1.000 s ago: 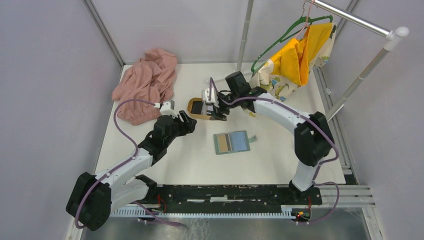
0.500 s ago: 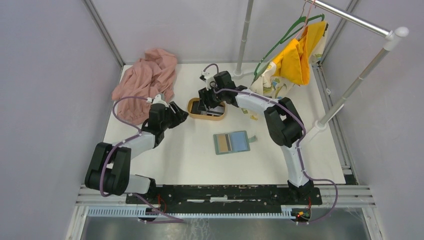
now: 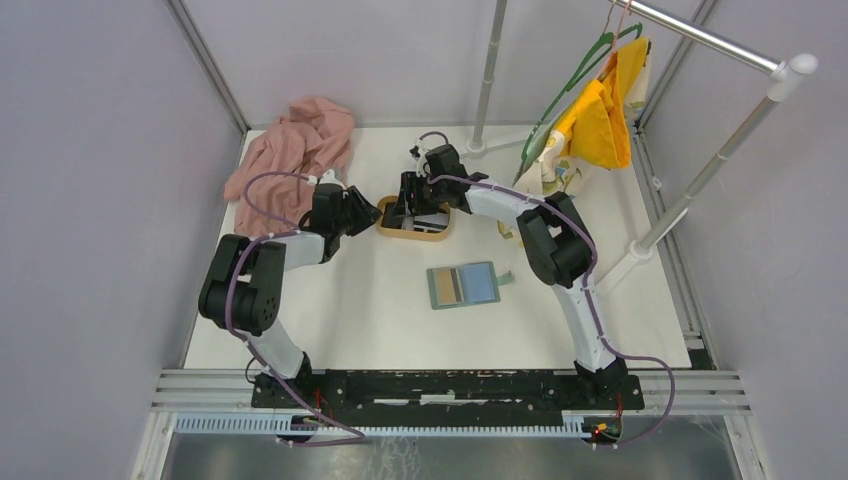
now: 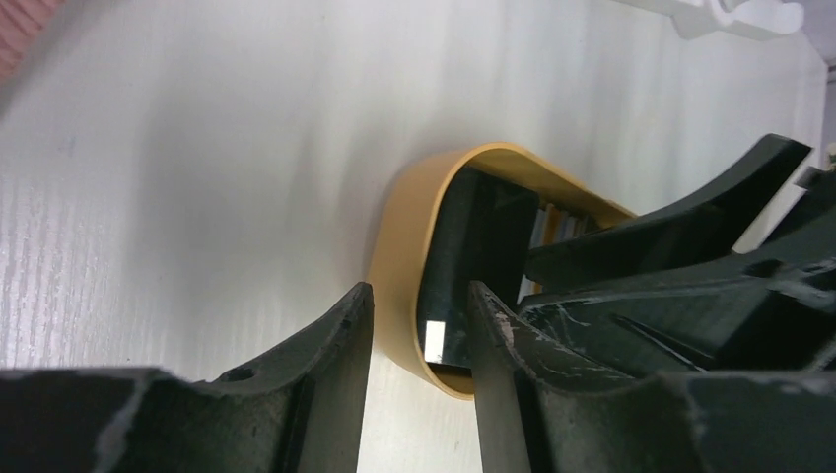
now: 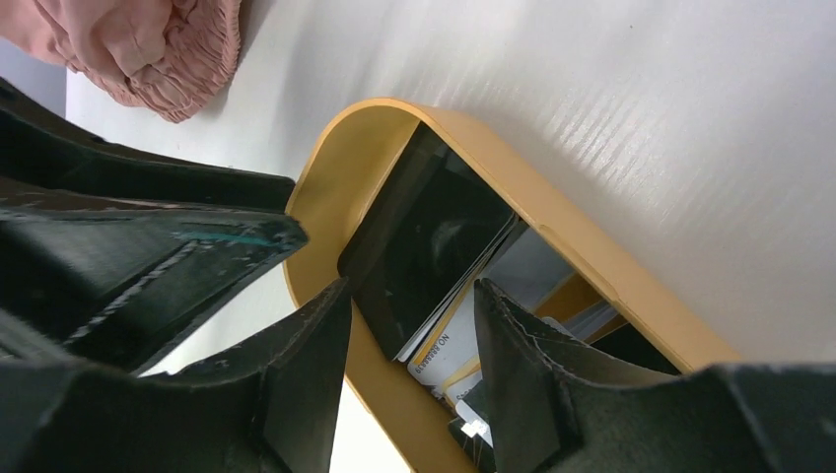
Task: Put the credit cards into the card holder
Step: Pick up the credit card from the storage box.
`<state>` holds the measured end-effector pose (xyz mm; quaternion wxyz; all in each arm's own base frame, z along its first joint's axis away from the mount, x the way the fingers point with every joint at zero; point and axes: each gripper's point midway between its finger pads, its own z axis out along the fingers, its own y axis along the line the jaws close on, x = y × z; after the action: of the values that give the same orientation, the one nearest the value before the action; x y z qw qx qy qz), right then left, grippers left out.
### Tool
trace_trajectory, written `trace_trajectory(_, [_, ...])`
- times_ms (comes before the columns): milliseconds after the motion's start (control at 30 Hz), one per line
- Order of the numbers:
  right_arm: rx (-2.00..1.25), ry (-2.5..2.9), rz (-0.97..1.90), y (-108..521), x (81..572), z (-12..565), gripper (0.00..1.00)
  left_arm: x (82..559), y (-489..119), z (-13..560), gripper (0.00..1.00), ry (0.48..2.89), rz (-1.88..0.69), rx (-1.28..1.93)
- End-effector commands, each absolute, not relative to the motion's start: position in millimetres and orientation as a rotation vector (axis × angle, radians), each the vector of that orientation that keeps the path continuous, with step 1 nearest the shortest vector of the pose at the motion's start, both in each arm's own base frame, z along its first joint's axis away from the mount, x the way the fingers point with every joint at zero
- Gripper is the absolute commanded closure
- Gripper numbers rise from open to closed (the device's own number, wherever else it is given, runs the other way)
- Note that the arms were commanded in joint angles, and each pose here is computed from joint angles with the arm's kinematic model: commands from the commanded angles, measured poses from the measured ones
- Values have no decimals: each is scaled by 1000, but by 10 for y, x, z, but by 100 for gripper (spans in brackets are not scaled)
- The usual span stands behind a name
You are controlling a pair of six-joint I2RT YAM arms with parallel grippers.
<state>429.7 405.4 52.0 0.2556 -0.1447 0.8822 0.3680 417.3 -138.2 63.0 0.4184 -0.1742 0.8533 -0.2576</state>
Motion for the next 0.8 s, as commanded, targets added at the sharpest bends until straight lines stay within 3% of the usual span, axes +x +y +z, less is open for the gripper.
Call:
trace_trajectory(0, [-273, 2387, 1041, 4133, 4407, 634, 45, 4326, -1447, 716, 55, 2114, -669, -353])
trace_trajectory(133, [-246, 2401, 1086, 4172, 4378, 585, 45, 4349, -1506, 687, 60, 2125, -696, -332])
trace_trajectory(333, [-254, 2361, 1214, 4238, 4332, 695, 50, 4322, -1604, 632, 77, 2147, -758, -298])
trace_trajectory(767, [-296, 2247, 1455, 4357, 4167, 1038, 56, 4117, -1658, 754, 82, 2136, -828, -302])
